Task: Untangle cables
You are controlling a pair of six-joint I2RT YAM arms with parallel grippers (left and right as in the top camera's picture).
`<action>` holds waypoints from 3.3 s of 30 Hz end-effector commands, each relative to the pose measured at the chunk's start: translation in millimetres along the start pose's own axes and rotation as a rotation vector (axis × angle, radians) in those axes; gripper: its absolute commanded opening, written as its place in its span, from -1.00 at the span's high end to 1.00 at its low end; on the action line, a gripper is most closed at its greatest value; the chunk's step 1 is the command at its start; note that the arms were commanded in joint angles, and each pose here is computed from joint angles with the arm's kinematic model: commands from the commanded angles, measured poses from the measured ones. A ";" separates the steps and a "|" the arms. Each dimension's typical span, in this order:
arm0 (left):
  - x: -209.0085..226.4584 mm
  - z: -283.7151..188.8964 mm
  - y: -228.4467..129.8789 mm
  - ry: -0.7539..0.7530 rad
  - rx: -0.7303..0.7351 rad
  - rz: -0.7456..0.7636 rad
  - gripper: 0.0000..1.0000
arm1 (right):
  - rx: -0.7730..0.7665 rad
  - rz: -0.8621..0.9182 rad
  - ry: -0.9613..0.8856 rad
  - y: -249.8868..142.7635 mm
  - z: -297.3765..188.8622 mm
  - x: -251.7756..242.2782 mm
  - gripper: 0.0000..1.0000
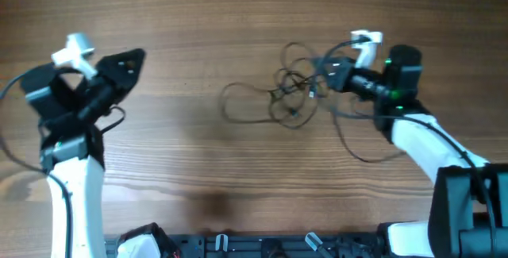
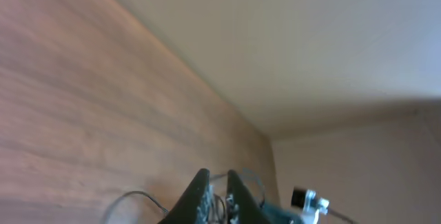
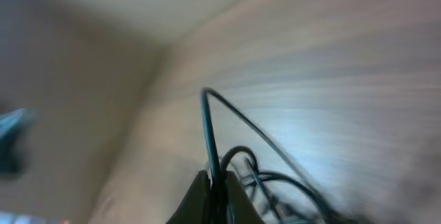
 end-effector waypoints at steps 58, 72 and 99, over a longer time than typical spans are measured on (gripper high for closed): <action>52.4 157.7 -145.8 0.289 0.234 -0.152 0.11 | 0.340 -0.467 -0.234 -86.8 51.5 56.6 -0.99; 59.2 162.8 -148.9 0.313 0.212 -0.143 0.92 | 0.347 -0.510 -0.164 -103.1 71.8 71.0 -0.91; -53.1 0.3 -3.6 -0.041 -0.258 0.065 0.92 | 0.373 -0.135 -0.663 -86.0 4.1 -34.8 0.91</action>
Point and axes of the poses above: each gripper's point midway between its finger pads, its own z axis out along the fingers, its own x axis along the line the jaws close on, y = z × x, the point moved 6 cm from there along -z, back along the fingers, and after that the axes turned 12 degrees about -z, right-handed, at the moved point
